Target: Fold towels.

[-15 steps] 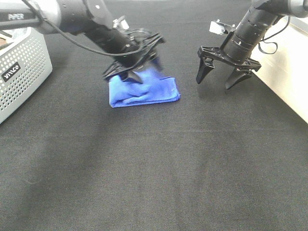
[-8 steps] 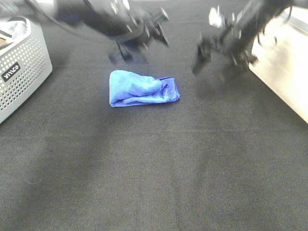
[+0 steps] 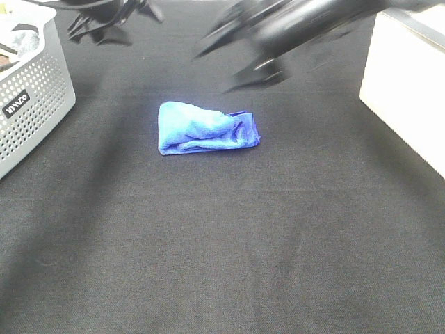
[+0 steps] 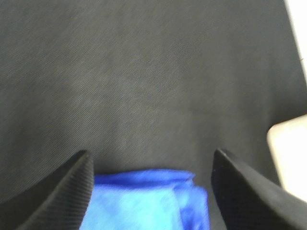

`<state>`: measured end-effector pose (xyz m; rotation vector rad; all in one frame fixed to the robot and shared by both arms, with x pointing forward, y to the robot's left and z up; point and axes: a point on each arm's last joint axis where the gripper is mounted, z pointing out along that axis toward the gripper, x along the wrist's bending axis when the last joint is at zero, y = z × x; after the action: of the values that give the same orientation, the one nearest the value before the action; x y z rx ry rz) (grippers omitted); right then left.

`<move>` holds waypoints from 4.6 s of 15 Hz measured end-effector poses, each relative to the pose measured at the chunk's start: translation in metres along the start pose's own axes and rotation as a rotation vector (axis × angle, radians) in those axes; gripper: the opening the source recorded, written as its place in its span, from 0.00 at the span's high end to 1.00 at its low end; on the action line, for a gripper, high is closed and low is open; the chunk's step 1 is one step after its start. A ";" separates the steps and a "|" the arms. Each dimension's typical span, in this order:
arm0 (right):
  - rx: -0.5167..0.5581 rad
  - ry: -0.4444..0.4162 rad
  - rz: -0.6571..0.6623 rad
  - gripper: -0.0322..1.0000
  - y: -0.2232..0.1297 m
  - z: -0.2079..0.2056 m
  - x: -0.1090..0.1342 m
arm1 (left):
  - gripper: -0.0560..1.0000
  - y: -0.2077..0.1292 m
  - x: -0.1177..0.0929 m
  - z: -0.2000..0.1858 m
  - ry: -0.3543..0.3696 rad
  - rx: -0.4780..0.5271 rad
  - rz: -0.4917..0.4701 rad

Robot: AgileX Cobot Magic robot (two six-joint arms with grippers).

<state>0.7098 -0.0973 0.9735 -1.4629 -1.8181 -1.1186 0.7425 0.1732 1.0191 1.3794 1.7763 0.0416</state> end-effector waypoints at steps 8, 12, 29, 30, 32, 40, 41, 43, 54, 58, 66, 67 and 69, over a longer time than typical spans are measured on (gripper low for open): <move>0.017 0.005 0.106 0.17 -0.013 0.057 -0.061 | 0.32 -0.002 0.002 0.000 0.011 0.031 0.007; 0.014 -0.094 0.121 0.17 -0.009 0.034 -0.089 | 0.32 -0.004 0.001 0.000 0.012 0.048 0.007; -0.050 -0.623 -0.128 0.17 -0.036 -0.153 0.070 | 0.32 -0.002 -0.046 -0.170 0.276 0.199 0.409; -0.052 -0.633 -0.134 0.17 -0.050 -0.162 0.080 | 0.32 -0.005 -0.050 -0.191 0.295 0.170 0.429; -0.035 -0.663 -0.133 0.17 -0.083 -0.176 0.092 | 0.32 -0.023 -0.054 -0.237 0.308 0.130 0.450; -0.095 -0.751 -0.167 0.17 -0.255 -0.210 0.096 | 0.32 -0.183 -0.004 -0.376 0.293 0.066 0.469; -0.093 -0.779 -0.181 0.17 -0.278 -0.213 0.091 | 0.32 -0.205 0.005 -0.391 0.279 0.027 0.478; -0.117 -0.824 -0.223 0.17 -0.317 -0.219 0.084 | 0.32 -0.247 0.026 -0.409 0.255 -0.043 0.494; -0.451 -0.896 -0.465 0.17 -0.420 -0.242 0.083 | 0.32 -0.326 0.082 -0.401 0.199 -0.234 0.627; -0.458 -0.895 -0.468 0.17 -0.419 -0.241 0.082 | 0.32 -0.325 0.085 -0.392 0.190 -0.249 0.624; -0.456 -0.894 -0.467 0.17 -0.419 -0.241 0.082 | 0.32 -0.324 0.084 -0.392 0.184 -0.259 0.624; -0.456 -0.894 -0.467 0.17 -0.419 -0.241 0.082 | 0.32 -0.324 0.084 -0.392 0.184 -0.259 0.624; -0.456 -0.894 -0.467 0.17 -0.419 -0.241 0.082 | 0.32 -0.324 0.084 -0.392 0.206 -0.269 0.606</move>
<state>0.2658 -0.2888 1.0512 -2.0913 -2.7504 -1.2576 0.2422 0.2932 1.0527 1.7018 1.3818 0.7420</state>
